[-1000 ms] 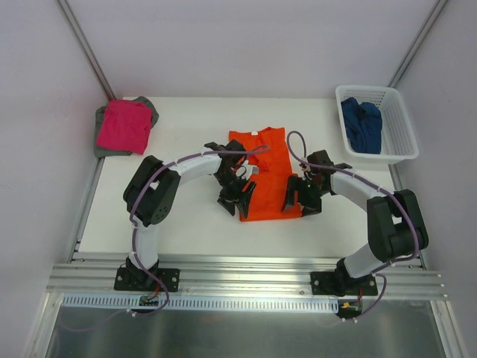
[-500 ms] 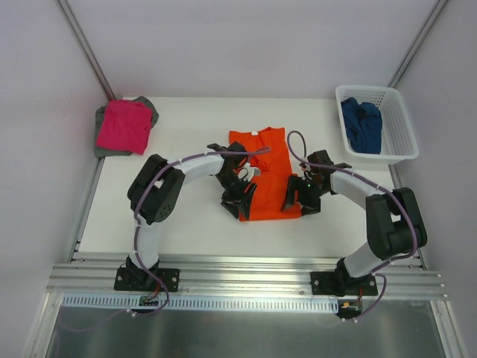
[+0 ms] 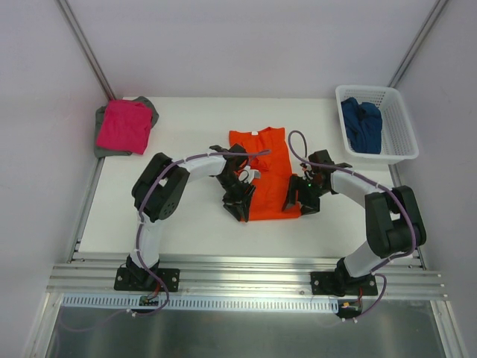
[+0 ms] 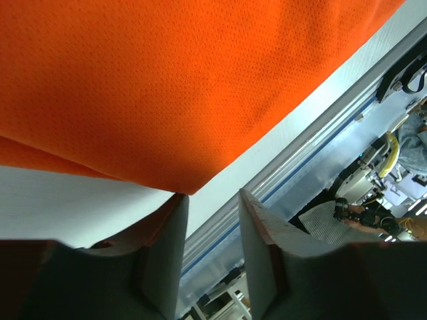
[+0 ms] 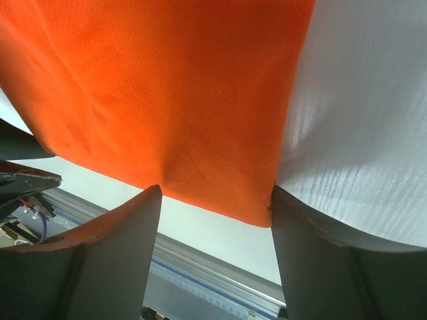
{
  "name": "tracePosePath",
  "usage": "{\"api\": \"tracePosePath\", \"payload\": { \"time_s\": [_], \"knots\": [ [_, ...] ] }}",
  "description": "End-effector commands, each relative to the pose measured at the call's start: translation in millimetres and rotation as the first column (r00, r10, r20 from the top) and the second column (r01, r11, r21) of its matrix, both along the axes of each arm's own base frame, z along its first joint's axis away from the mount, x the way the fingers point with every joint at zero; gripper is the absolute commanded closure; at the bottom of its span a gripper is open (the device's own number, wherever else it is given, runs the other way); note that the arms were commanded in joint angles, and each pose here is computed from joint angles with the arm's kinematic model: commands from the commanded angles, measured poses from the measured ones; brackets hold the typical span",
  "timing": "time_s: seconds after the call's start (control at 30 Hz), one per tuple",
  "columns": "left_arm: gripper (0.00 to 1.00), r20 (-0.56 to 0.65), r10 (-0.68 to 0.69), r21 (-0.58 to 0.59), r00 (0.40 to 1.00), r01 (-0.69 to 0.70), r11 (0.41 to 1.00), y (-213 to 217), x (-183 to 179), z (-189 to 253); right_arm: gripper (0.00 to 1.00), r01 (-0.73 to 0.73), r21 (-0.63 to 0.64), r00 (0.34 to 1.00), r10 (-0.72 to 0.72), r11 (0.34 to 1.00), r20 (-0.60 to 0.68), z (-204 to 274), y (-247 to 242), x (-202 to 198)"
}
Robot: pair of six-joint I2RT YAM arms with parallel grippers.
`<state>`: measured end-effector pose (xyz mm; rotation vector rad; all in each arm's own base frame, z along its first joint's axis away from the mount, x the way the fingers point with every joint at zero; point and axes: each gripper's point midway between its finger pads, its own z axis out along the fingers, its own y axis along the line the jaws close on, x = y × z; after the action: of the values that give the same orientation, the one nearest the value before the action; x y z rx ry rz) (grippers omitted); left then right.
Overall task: Fold and stack the t-shirts
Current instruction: Fold the tshirt
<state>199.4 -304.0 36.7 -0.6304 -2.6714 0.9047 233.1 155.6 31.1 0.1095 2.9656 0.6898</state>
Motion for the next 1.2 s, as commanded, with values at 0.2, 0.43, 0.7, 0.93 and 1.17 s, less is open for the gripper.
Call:
{"api": "tracePosePath", "payload": {
  "time_s": [0.2, 0.43, 0.7, 0.93, 1.17],
  "knots": [
    [0.81, -0.02, 0.002, -0.049, 1.0, -0.003, 0.999, -12.7, 1.6, 11.2, 0.41, -0.007, 0.081, 1.0, 0.005, 0.997, 0.019, 10.7, 13.1, 12.5],
    [0.9, -0.009, 0.001, -0.053, 1.0, -0.001, 0.999, -12.3, 3.0, 13.6, 0.57, -0.015, 0.112, 1.0, 0.012, 0.994, 0.021, 14.6, 18.0, 13.1],
    [0.97, 0.01, 0.02, -0.051, 1.0, -0.019, 0.999, -1.8, 7.4, 17.3, 0.72, -0.026, 0.123, 0.999, 0.022, 0.992, 0.032, 19.0, 16.5, 16.1],
    [1.0, 0.039, 0.038, -0.047, 0.999, -0.036, 0.998, 8.0, 12.4, 22.3, 0.99, -0.033, 0.123, 0.998, 0.027, 0.992, 0.048, 23.6, 15.0, 18.8],
    [1.0, 0.053, 0.042, -0.051, 0.998, -0.039, 0.998, 10.9, 16.2, 24.5, 0.99, -0.022, 0.103, 0.999, 0.017, 0.994, 0.049, 23.4, 10.8, 16.7]
  ]
}}
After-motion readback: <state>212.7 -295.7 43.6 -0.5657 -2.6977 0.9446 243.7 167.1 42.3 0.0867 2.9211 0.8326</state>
